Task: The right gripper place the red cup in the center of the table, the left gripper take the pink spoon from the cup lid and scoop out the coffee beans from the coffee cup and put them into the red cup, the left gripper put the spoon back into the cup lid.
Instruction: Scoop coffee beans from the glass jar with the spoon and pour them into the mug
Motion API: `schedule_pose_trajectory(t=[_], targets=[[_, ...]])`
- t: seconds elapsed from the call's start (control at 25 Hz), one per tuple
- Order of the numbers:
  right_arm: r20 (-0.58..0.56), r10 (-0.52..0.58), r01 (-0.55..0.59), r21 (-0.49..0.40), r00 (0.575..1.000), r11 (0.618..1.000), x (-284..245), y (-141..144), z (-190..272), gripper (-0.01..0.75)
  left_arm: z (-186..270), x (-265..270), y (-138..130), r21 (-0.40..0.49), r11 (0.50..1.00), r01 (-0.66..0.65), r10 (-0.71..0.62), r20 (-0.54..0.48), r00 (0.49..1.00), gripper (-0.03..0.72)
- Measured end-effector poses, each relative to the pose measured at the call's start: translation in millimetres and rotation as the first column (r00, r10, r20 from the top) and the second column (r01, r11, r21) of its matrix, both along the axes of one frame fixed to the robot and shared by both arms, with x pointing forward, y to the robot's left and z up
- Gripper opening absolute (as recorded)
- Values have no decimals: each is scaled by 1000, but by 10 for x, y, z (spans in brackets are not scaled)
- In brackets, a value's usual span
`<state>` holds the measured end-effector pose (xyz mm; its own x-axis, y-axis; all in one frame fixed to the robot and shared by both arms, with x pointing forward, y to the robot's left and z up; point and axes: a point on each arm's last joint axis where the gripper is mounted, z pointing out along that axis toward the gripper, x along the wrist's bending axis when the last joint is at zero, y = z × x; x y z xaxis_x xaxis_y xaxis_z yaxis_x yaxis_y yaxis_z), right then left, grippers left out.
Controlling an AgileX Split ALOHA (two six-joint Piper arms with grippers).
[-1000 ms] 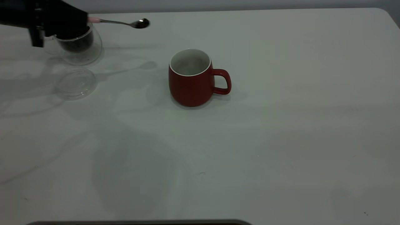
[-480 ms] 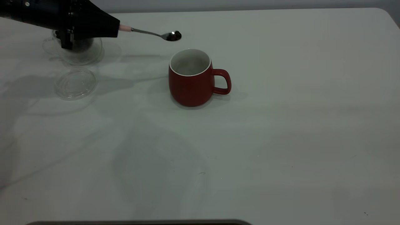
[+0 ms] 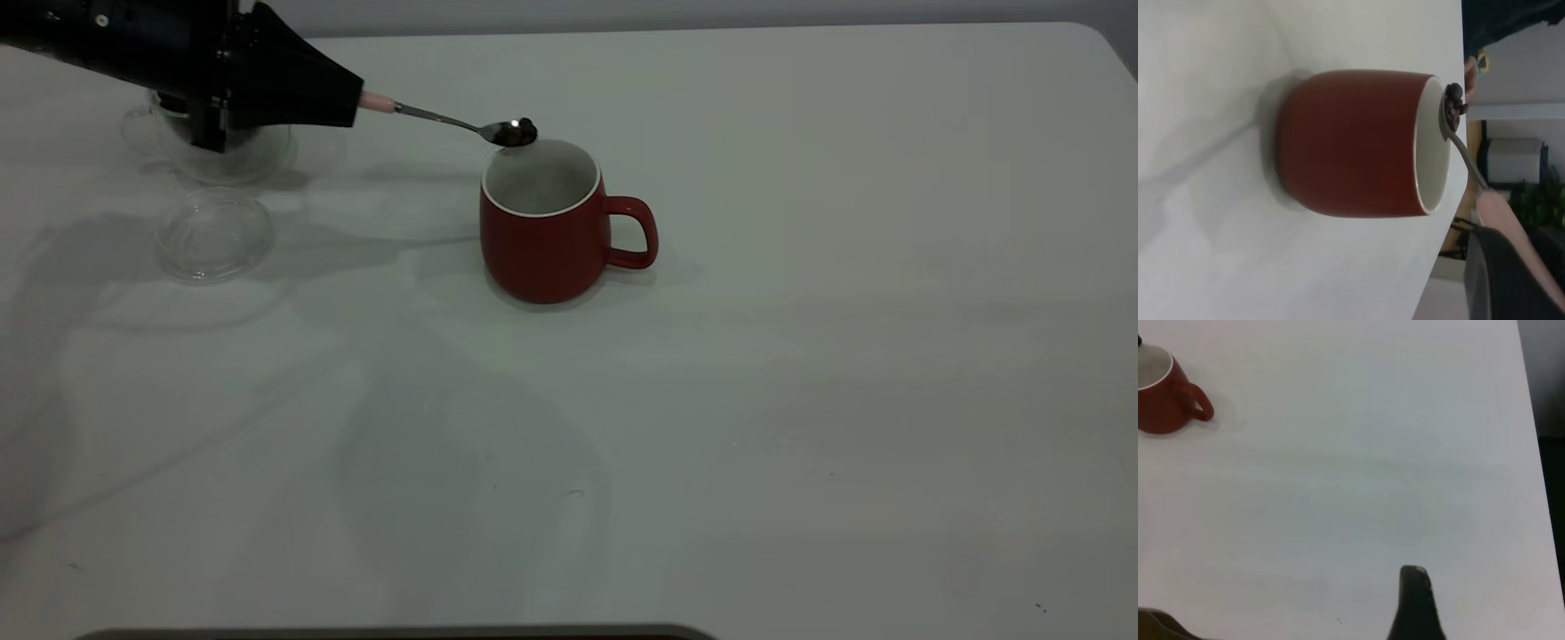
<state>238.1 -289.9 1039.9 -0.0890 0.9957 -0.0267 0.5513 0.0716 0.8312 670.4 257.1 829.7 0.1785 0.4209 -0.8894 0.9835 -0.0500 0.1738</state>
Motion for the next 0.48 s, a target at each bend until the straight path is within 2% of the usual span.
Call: schedule_pose_trajectory(t=[0.2, 0.48], targets=[[0, 0, 0, 0, 1000, 1000, 0, 0, 0, 591, -16, -31, -106, 20, 998, 59, -60, 22, 998, 119], [0, 0, 0, 0, 1000, 1000, 0, 0, 0, 591, -25, -43, -114, 47, 986, 159, -165, 199, 966, 119]])
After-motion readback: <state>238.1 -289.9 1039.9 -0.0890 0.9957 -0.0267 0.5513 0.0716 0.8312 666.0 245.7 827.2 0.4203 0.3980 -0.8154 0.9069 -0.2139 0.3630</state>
